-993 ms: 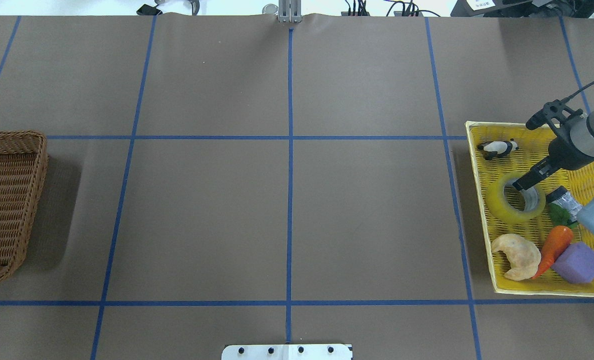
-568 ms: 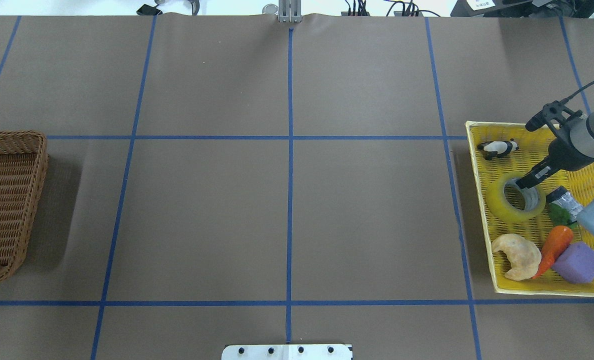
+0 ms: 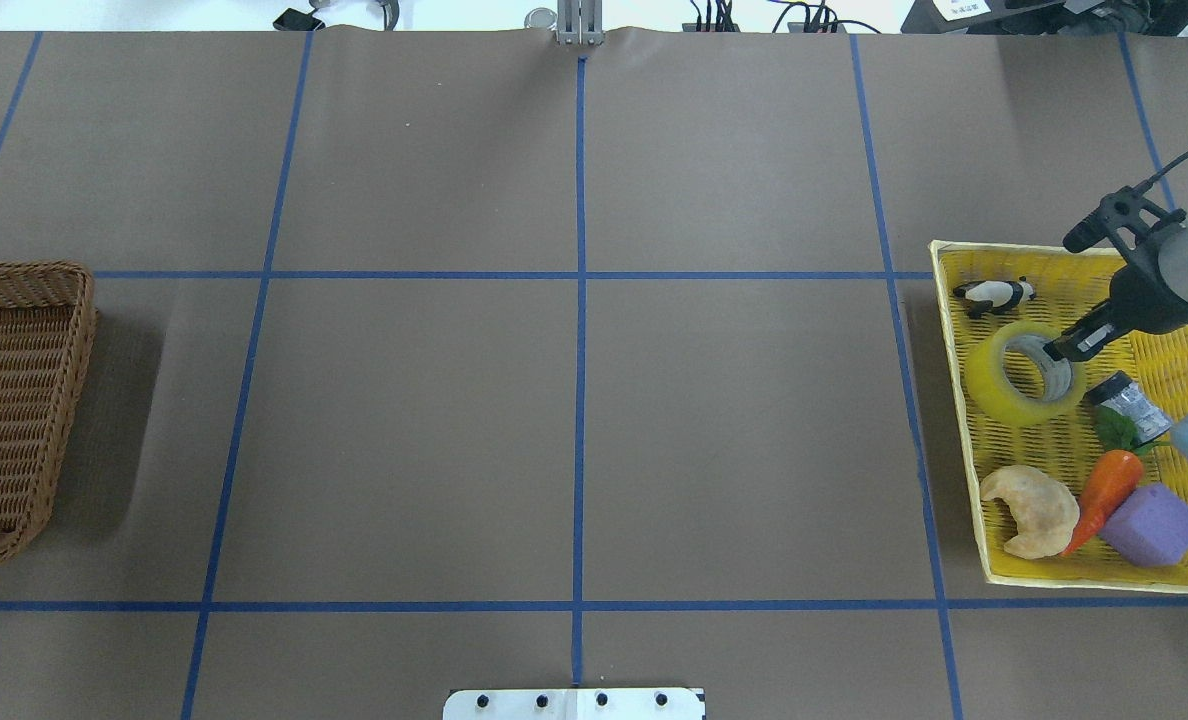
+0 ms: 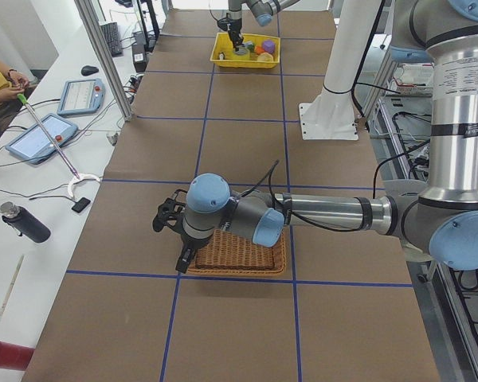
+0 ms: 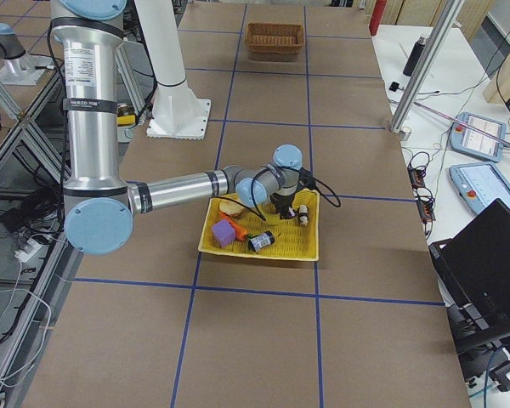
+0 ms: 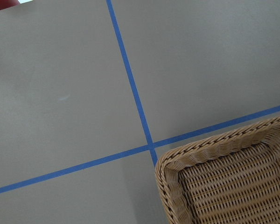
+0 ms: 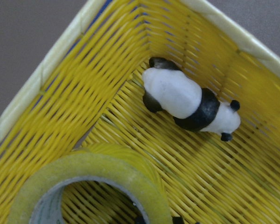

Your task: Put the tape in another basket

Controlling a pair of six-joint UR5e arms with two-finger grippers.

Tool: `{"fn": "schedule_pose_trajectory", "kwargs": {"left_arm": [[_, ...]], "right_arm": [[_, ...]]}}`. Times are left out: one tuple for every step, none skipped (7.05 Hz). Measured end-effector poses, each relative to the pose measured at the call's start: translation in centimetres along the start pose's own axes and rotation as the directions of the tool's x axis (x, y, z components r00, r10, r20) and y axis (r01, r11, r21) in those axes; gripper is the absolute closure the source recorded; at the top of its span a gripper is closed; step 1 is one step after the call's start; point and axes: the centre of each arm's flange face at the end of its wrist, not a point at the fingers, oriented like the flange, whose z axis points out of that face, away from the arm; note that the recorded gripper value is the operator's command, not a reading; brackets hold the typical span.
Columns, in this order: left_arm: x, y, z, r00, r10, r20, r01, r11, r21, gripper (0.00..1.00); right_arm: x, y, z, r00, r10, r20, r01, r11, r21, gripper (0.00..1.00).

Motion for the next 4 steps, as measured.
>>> {"fn": "schedule_pose_trajectory", "kwargs": {"left_arm": [[0.0,0.0,0.0,1.0,0.0,0.0,0.0,1.0,0.0,0.01],[0.1,0.0,-0.1,1.0,0.007,0.0,-0.007,1.0,0.007,0.01],[0.2,0.0,-0.2,1.0,0.026,0.001,-0.026,0.999,0.026,0.01],[0.5,-0.1,-0.5,0.999,0.036,0.002,-0.036,0.998,0.054,0.01]], "right_arm": [[0.0,-0.4,-1.8,1.0,0.002,-0.001,-0.001,0.999,0.033,1.0],[0.3,-0.8,-3.6,1.0,0.01,0.001,-0.01,0.998,0.065,1.0],[0.4,-1.8,-5.2,1.0,0.018,0.004,-0.019,0.995,0.099,1.0],[-0.1,-3.4,-6.6,0.999,0.031,0.009,-0.032,0.991,0.13,1.0]]}}
